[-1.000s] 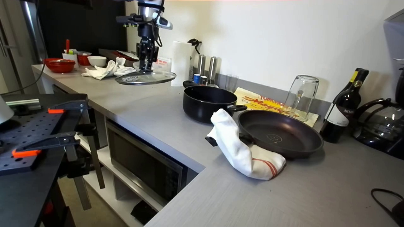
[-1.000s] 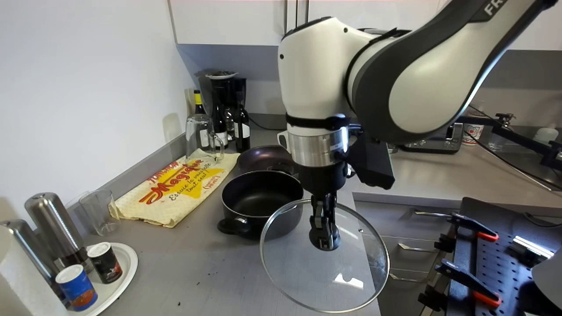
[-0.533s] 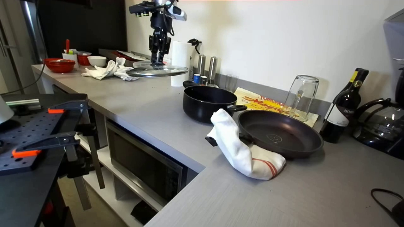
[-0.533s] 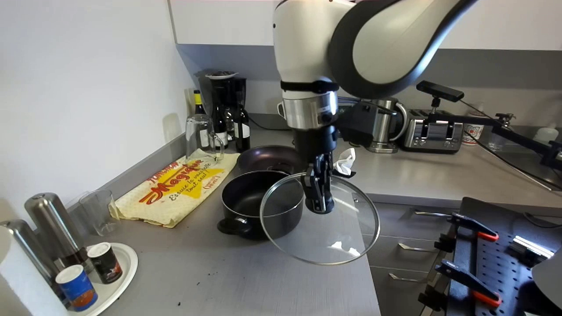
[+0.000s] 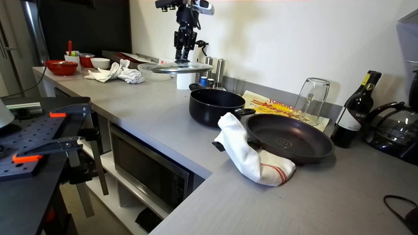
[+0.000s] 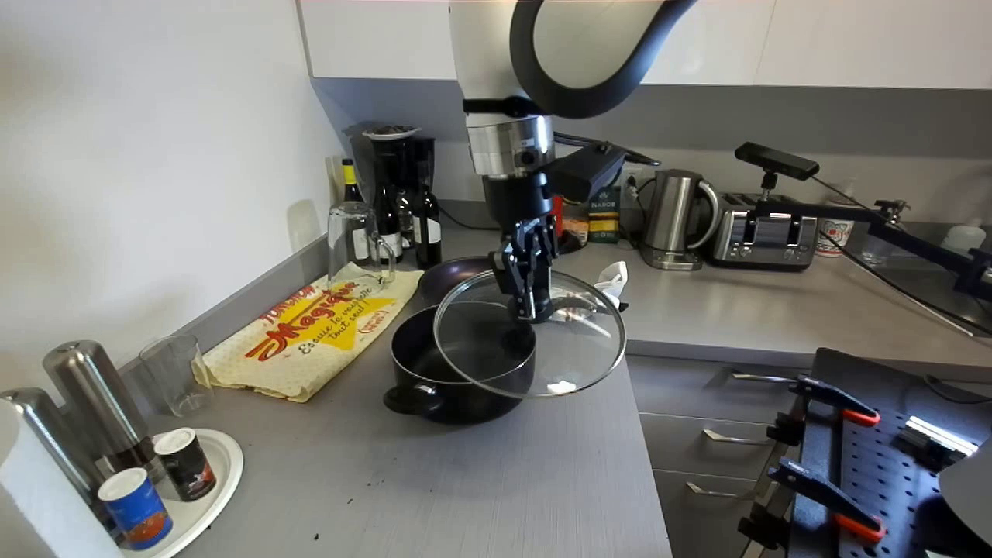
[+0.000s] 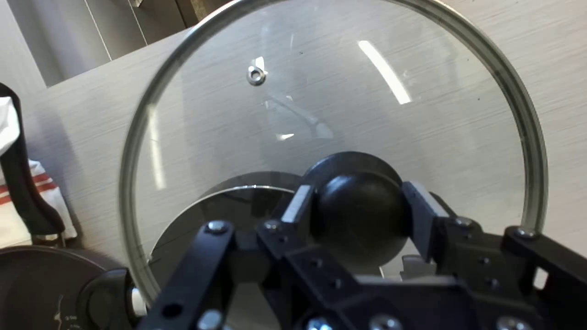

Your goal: Put the glass lid on the black pot.

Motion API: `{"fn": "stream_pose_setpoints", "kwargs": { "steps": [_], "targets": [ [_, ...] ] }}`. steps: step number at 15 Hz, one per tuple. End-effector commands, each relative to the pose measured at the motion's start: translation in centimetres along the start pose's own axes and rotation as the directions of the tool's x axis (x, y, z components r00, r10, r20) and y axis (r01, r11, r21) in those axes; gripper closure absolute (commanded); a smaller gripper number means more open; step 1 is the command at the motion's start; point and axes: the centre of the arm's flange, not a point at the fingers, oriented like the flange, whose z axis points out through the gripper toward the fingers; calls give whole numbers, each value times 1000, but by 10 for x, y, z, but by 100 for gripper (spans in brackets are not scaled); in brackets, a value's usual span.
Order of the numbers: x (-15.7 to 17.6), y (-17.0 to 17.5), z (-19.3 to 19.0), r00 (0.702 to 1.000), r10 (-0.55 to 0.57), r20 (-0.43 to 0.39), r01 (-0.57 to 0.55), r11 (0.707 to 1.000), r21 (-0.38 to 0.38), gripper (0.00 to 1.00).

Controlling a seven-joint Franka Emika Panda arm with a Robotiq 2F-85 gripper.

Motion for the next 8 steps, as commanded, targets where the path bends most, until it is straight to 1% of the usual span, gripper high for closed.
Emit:
{"fn": "stream_pose_setpoints", "kwargs": {
  "steps": [1, 8],
  "targets": [
    [43, 10, -18, 1000, -8, 12, 8, 1000, 12, 74],
    [97, 39, -11, 999, -21, 39, 20, 999, 35, 74]
  ]
}}
